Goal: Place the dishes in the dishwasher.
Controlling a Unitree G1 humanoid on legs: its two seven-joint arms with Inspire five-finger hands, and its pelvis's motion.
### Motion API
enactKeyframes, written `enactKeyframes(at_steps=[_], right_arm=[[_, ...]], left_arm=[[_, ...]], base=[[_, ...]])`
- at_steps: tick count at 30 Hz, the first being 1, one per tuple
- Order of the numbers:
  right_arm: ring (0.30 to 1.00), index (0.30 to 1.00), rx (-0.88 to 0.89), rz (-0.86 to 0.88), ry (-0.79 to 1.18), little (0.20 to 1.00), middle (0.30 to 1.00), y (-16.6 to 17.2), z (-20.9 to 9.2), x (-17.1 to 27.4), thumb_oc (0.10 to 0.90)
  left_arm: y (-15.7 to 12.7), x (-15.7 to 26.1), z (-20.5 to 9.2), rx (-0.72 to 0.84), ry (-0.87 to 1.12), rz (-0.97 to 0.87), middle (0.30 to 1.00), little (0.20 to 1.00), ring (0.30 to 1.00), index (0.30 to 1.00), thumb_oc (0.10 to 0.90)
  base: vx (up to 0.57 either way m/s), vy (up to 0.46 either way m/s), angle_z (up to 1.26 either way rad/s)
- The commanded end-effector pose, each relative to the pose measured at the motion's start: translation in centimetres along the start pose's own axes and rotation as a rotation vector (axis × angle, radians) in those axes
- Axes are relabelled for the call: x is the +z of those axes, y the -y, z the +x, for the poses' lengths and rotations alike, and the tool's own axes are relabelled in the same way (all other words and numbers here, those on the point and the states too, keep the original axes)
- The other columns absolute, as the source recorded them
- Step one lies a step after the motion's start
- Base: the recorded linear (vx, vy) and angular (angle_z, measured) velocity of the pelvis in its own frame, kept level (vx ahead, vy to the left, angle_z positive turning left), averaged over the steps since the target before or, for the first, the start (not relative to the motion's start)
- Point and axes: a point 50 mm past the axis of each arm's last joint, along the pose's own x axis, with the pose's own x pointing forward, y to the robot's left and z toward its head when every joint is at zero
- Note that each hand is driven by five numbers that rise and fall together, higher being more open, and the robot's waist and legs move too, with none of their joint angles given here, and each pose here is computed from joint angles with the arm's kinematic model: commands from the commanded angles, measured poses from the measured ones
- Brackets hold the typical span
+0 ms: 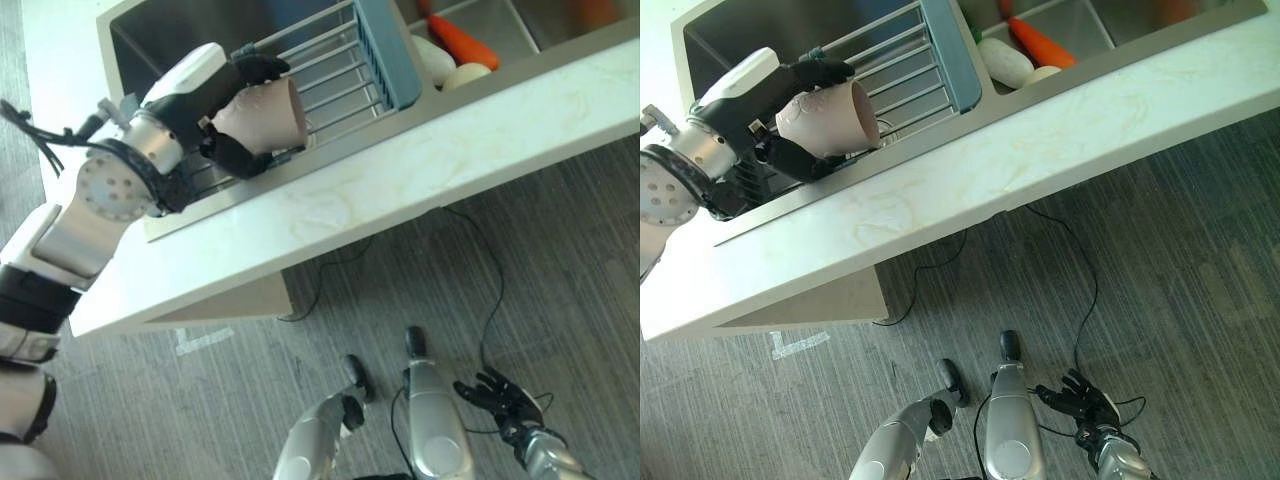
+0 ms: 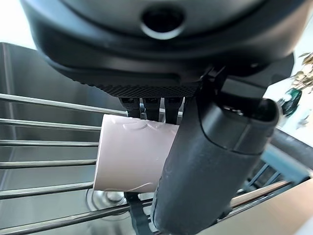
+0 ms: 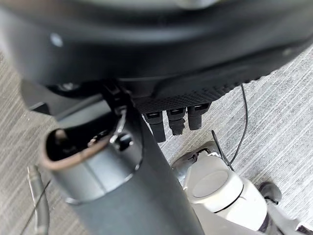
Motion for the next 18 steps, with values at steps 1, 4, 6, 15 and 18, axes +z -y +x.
enactKeyframes(at_steps=[1,4,6,15,18], right_arm=[[0.900,0.900,-0.042,0.014,0.064,0.900,0.900,2.0,-0.9,0.9,0.800],[0.900,0.900,-0.042,0.019,0.074,0.900,0.900,1.9,-0.8,1.2,0.800],[0.900,0.900,-0.043,0.021,0.079,0.900,0.900,2.0,-0.9,1.3,0.800],[0.900,0.900,-0.050,0.059,0.127,0.900,0.900,2.2,-0.9,2.4,0.800],[0.900,0.900,-0.048,0.071,0.139,0.900,0.900,2.0,-0.8,2.7,0.800]], left_arm=[[-6.1,1.2,-0.8,0.189,0.019,0.055,0.900,0.900,0.900,0.900,0.800],[-6.5,0.3,-0.9,0.197,-0.025,0.074,0.900,0.900,0.900,0.900,0.800],[-6.7,-0.2,-0.9,0.200,-0.045,0.081,0.900,0.900,0.900,0.900,0.800],[-8.4,-2.4,-1.7,0.230,-0.169,0.183,0.900,0.900,0.900,0.900,0.800],[-8.8,-3.0,-1.9,0.245,-0.179,0.174,0.900,0.900,0.900,0.900,0.800]], base=[[0.00,0.000,0.00],[-0.01,0.003,-0.01],[-0.01,0.004,-0.02],[-0.01,0.006,-0.03],[-0.03,-0.002,-0.03]])
